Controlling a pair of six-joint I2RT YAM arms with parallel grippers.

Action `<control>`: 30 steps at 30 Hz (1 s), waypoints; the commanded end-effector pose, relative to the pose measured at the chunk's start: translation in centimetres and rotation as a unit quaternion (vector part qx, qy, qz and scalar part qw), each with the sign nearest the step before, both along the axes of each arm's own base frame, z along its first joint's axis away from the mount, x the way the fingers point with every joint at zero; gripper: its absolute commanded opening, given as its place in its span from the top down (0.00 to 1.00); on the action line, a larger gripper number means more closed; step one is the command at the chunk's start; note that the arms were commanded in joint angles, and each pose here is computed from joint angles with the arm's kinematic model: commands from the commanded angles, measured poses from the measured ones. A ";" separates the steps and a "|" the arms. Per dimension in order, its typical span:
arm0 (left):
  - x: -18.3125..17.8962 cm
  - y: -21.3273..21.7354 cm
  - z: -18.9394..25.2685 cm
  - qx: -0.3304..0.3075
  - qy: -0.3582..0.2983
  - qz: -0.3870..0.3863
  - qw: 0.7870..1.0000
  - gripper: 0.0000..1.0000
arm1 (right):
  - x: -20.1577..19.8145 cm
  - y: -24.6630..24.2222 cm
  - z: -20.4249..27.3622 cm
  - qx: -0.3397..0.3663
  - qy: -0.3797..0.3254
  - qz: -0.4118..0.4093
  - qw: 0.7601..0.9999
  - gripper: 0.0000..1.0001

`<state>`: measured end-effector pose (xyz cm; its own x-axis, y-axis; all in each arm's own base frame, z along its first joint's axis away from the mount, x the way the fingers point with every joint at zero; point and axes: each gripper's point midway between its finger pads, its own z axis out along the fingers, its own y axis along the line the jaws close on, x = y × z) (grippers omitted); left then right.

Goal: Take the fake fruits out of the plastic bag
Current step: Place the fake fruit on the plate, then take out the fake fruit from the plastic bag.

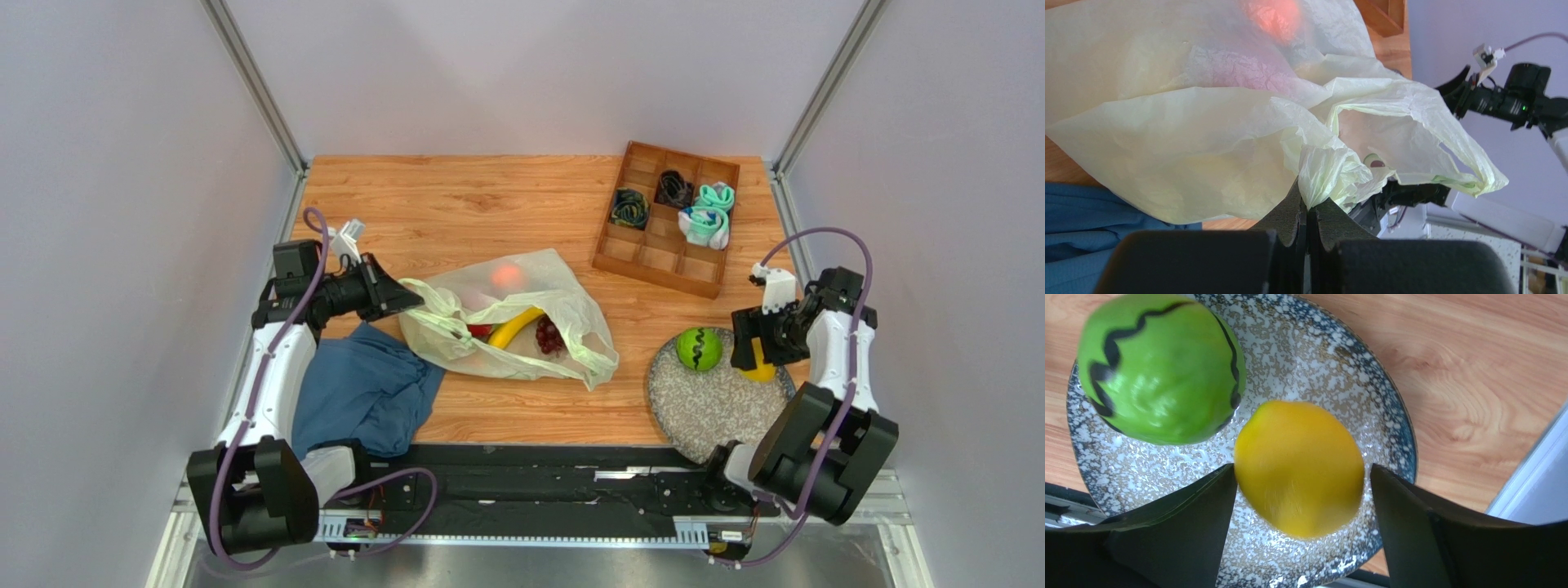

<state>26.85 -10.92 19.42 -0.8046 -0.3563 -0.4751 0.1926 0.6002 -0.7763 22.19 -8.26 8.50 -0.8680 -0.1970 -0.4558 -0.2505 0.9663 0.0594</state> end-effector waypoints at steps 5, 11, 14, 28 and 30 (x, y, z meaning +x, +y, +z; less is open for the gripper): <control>-0.8 -0.5 1.9 0.007 -0.062 -0.087 0.994 0.95 | 1.2 1.7 0.9 0.069 -0.012 0.052 0.996 0.00; -1.9 -1.5 3.6 -0.035 -0.048 -0.098 0.993 0.93 | 3.3 6.0 12.1 0.130 -0.120 0.118 0.977 0.00; -4.0 -2.9 4.0 -0.094 0.001 -0.119 0.988 0.93 | 5.4 10.4 18.3 0.118 -0.194 0.164 0.960 0.00; -11.5 -4.0 2.4 -0.055 -0.002 -0.126 0.991 1.00 | -2.5 40.1 18.1 0.136 -0.153 0.542 0.815 0.54; -11.5 -3.9 2.3 -0.054 0.007 -0.116 0.992 1.00 | -1.9 40.7 15.8 0.126 -0.148 0.547 0.814 0.60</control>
